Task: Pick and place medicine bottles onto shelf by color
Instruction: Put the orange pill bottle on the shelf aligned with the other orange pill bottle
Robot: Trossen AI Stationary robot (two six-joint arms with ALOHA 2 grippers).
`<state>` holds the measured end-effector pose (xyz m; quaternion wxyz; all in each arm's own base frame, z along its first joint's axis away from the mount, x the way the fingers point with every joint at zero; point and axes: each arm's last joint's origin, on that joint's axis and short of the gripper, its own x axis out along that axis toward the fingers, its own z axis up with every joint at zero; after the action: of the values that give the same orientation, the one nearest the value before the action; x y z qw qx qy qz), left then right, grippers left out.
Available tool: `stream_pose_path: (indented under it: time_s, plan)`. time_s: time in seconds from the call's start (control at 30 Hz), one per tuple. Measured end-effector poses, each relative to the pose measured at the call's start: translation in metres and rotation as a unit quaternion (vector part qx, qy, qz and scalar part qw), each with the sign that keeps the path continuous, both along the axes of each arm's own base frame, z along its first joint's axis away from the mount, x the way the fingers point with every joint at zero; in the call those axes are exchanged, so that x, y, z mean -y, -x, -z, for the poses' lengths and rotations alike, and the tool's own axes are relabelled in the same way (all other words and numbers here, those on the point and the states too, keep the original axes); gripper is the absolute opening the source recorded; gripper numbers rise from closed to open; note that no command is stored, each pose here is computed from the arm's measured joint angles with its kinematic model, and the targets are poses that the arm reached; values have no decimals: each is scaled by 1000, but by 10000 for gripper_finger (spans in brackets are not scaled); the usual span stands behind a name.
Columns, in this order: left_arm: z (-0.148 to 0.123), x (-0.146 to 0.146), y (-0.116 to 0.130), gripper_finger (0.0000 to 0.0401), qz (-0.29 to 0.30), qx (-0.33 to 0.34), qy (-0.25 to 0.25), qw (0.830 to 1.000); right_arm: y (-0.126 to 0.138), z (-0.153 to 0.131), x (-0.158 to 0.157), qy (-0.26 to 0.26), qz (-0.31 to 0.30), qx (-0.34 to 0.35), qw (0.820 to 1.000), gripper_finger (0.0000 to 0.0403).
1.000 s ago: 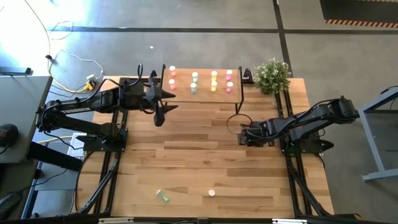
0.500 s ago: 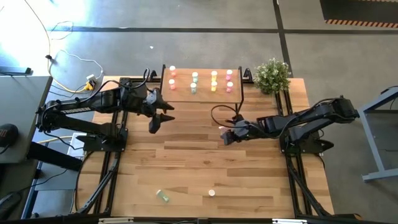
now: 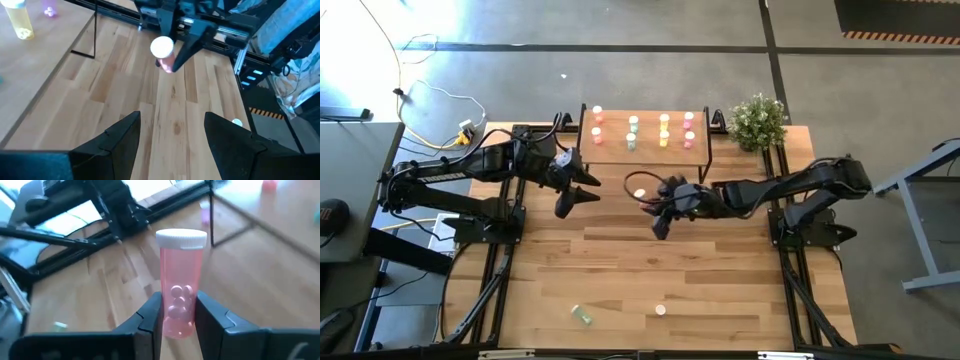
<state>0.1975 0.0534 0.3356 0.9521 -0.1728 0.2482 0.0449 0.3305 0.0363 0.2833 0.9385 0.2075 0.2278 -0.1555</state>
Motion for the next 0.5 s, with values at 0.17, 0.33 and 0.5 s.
stream_pose_path:
  time_s: [0.17,0.33,0.5]
  plan:
    - [0,1,0,211,5,3,11,1000,-23,-12,9,93,-37,-5,995,74]
    - [-2,0,-1,211,11,10,-14,1000,-43,-20,19,136,-52,8,989,74]
    - [-2,0,-1,211,12,14,-23,1000,-53,-32,19,163,-69,38,984,74]
